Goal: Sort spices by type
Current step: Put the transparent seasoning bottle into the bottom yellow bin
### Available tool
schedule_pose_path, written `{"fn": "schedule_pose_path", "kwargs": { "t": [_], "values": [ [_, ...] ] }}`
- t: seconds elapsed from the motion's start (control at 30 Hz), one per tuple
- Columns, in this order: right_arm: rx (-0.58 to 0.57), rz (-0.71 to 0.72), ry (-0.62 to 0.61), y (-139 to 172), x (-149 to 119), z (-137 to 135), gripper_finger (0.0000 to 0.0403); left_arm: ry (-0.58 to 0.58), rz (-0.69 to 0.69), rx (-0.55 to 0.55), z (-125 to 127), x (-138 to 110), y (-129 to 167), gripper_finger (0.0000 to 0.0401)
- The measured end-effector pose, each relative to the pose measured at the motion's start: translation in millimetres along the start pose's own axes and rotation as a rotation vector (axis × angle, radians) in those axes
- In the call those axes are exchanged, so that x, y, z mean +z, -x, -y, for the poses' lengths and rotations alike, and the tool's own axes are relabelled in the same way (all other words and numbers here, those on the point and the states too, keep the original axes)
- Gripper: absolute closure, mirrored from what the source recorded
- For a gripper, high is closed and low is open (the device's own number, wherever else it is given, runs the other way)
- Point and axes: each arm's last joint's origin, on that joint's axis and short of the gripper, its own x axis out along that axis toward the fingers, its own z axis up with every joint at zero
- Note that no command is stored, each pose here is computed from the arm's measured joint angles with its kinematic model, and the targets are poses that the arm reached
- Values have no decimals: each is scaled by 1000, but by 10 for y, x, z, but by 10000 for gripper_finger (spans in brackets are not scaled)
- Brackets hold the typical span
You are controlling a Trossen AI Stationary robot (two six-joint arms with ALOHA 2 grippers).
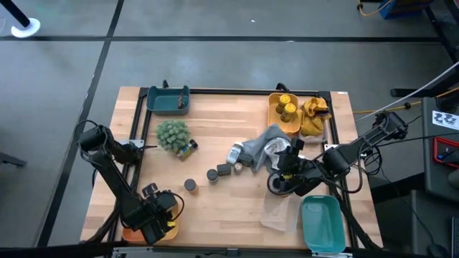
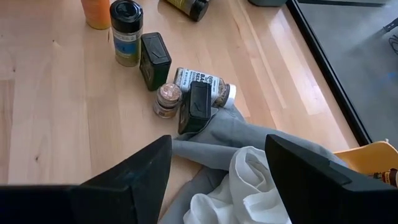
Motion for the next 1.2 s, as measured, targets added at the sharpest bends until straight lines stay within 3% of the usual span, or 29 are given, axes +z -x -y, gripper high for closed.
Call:
{"fn": "schedule_pose_path", "kwargs": {
  "t": [0.23, 0.53, 1.2],
  "values": [
    [0, 0, 0, 0, 0, 0, 145, -15, -29, 1, -1, 24, -8, 167],
    [0, 0, 1, 1, -1, 1, 145, -91, -177, -50, 37, 149, 62, 164],
    [0, 0, 1, 2, 0, 2, 145, -194, -129, -114, 145, 407, 520, 164]
  ]
}}
